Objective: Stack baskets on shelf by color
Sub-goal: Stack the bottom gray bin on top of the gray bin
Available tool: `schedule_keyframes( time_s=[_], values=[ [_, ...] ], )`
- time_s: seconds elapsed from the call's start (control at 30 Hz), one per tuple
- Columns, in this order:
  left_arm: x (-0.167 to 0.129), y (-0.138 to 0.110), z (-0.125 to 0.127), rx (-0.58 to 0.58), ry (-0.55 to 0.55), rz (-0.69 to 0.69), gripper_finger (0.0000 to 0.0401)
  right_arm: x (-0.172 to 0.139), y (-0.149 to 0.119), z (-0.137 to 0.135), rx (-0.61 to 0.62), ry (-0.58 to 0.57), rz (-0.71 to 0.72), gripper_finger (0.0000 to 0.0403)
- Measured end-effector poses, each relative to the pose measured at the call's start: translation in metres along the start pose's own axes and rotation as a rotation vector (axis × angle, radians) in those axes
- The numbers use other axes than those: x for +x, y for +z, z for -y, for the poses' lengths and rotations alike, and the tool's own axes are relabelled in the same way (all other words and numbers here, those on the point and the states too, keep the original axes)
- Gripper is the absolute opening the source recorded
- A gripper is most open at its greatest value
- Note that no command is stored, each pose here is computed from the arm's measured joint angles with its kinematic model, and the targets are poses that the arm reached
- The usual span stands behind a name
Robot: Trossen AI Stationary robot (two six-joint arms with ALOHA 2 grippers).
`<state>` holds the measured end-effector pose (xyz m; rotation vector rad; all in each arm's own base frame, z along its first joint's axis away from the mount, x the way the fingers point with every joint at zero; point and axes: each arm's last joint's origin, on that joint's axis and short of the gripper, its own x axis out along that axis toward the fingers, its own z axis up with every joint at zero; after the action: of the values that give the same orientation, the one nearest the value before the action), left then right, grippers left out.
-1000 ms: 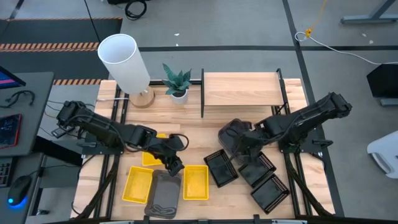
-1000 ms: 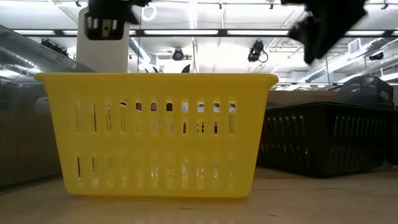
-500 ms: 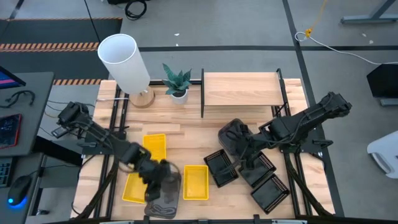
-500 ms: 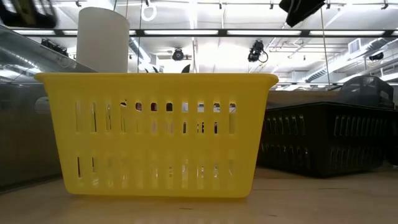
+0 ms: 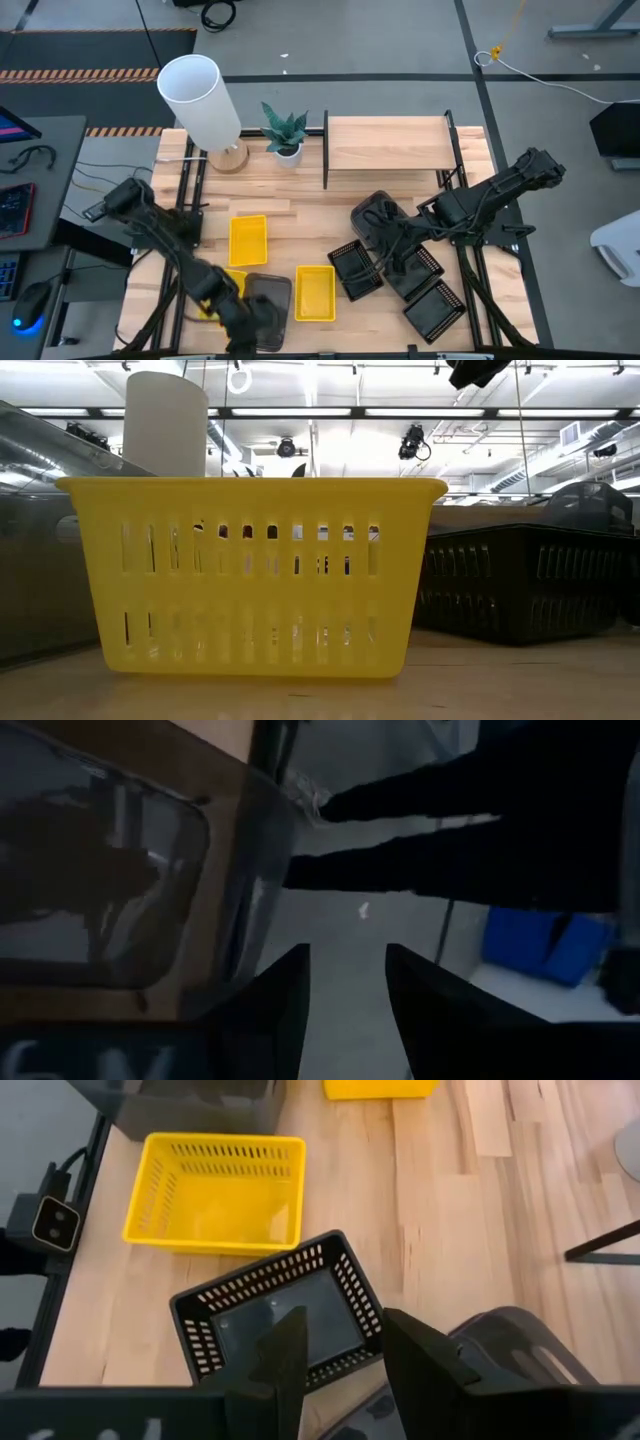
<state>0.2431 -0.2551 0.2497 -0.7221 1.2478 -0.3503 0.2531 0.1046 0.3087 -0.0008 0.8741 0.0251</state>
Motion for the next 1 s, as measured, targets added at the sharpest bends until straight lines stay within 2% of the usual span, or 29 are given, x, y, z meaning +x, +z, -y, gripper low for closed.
schedule_keyframes(
  time_s=[0.17,0.33,0.77,0.87,1.0],
  values=[
    [0.016,-0.002,0.018,0.116,0.171,-0.019,0.0142,0.0,0.001,0.0,0.001,0.004,0.013,0.0134],
    [0.031,0.001,0.03,0.214,0.302,0.023,0.0143,0.0,0.001,0.0,-0.014,0.004,0.013,0.0134],
    [0.059,-0.004,0.021,0.19,0.397,-0.024,0.0226,0.0,0.001,0.0,-0.017,0.011,0.01,0.0134],
    [0.068,-0.004,0.016,0.202,0.417,-0.047,0.0224,0.0,0.001,0.0,-0.02,0.011,0.009,0.0134],
    [0.077,-0.004,0.01,0.201,0.447,-0.065,0.0198,0.0,0.001,0.0,-0.026,0.011,0.009,0.0134]
  ],
)
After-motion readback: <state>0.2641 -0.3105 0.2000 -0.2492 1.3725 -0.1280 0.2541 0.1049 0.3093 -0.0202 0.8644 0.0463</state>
